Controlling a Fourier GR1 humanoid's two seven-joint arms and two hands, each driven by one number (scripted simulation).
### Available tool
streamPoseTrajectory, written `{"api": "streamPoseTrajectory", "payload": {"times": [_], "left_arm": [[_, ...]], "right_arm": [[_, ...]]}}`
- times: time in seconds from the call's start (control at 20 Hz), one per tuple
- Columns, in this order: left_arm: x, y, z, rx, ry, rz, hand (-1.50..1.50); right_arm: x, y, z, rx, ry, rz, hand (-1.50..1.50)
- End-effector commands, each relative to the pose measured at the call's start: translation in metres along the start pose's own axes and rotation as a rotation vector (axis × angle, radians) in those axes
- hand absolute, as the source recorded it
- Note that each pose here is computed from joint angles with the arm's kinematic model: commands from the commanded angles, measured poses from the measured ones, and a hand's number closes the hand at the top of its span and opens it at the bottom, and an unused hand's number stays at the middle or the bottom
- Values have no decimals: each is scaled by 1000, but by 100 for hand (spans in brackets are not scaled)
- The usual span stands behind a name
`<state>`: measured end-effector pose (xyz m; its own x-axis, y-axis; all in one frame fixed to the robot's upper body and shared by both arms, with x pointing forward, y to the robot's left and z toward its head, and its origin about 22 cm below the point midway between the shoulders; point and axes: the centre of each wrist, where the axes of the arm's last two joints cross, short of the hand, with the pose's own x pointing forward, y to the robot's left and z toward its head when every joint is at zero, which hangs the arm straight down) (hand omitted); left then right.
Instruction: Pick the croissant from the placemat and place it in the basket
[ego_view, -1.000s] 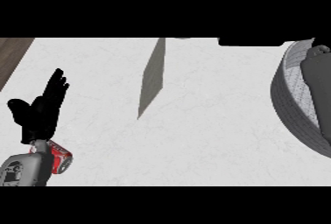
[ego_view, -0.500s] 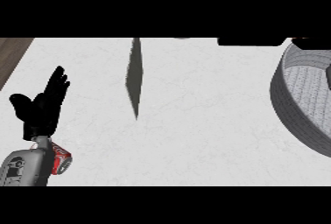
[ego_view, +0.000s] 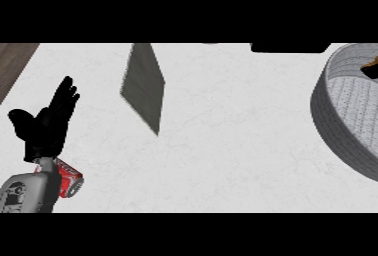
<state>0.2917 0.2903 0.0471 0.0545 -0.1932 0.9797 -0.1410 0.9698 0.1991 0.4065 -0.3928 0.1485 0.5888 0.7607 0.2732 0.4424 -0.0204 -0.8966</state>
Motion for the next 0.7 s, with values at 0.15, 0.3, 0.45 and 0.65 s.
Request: {"api": "streamPoseTrajectory", "payload": {"times": [0.15,0.3,0.45,0.65], "left_arm": [[-1,7,3,19,-12,3,0],[-10,4,2,11,-8,-2,0],[10,-5,0,-14,-8,-5,0],[2,-5,-11,2,2,2,0]], "right_arm": [[19,-19,-12,-44,-63,153,150],[12,1,-8,-29,-48,139,150],[12,-3,-19,5,0,156,150],[24,-12,-23,167,43,255,150]]}}
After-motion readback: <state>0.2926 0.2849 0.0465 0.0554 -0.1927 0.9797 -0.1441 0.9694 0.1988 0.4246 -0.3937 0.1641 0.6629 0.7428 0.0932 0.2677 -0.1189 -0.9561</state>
